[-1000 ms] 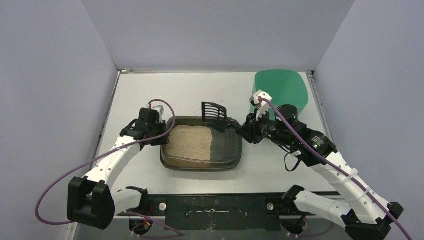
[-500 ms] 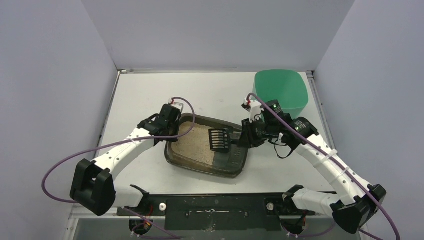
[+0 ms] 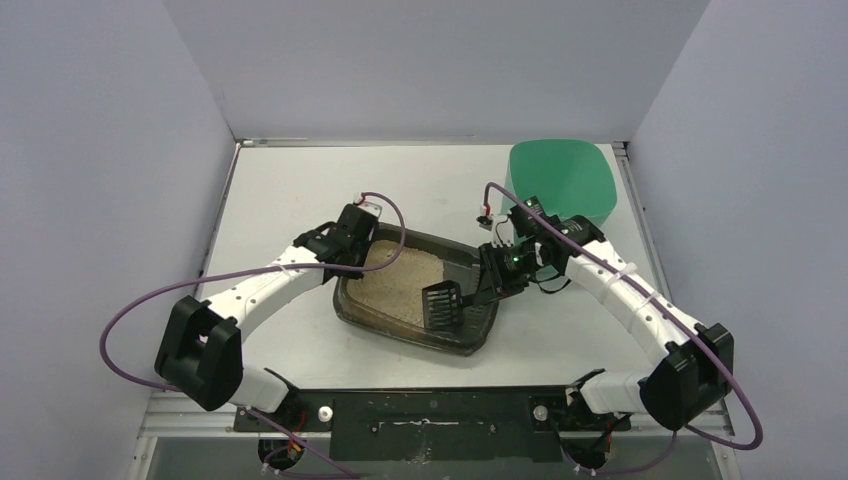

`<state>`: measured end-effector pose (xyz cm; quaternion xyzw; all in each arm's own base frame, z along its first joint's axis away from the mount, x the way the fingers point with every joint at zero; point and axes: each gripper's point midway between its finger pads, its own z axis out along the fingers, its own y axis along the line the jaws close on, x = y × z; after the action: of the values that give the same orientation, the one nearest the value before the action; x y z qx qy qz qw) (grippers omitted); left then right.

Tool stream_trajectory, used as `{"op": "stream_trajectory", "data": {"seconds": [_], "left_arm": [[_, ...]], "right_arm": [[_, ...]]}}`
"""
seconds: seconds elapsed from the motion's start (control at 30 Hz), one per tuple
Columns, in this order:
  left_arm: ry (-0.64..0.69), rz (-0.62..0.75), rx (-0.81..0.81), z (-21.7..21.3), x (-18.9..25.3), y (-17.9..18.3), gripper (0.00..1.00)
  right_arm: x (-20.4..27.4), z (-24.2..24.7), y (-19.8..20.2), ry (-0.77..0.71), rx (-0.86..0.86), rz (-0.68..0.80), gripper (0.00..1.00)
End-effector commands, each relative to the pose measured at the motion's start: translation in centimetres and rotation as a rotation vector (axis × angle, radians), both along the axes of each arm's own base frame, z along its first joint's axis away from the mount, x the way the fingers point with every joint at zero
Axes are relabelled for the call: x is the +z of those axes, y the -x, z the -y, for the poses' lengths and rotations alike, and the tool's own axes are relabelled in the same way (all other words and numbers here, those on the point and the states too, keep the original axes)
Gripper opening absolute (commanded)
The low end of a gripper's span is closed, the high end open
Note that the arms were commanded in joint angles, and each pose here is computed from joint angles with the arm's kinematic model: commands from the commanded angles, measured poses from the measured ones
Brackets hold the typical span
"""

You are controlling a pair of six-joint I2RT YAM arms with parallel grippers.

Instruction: Clean the litter box

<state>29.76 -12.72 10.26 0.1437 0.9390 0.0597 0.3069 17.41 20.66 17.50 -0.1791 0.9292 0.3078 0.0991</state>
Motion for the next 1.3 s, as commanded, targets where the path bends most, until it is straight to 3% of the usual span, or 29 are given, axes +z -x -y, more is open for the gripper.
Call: {"op": "stream_trajectory", "data": {"seconds": [0.0,0.37,0.67,0.93,1.27], "left_arm": [[0.117,0.206,0.006,2.4,4.8,-3.9,0.00],[0.210,0.286,0.014,2.8,6.4,-3.7,0.00],[0.250,0.280,-0.004,3.5,6.5,-3.4,0.00],[0.265,0.276,-0.009,3.7,6.6,-2.9,0.00],[0.319,0.275,-0.027,4.5,7.3,-2.6,0.00]], "right_arm": [[-1.0,0.0,0.2,0.016,-0.010,-0.081,0.00],[-3.4,-1.0,-1.3,0.084,-0.029,-0.186,0.00],[-6.5,-6.2,-0.7,-0.069,-0.048,-0.258,0.00],[-7.1,-10.1,-2.7,-0.237,-0.123,-0.209,0.00],[-7.4,-15.4,-2.3,-0.439,-0.057,-0.240,0.00]]}}
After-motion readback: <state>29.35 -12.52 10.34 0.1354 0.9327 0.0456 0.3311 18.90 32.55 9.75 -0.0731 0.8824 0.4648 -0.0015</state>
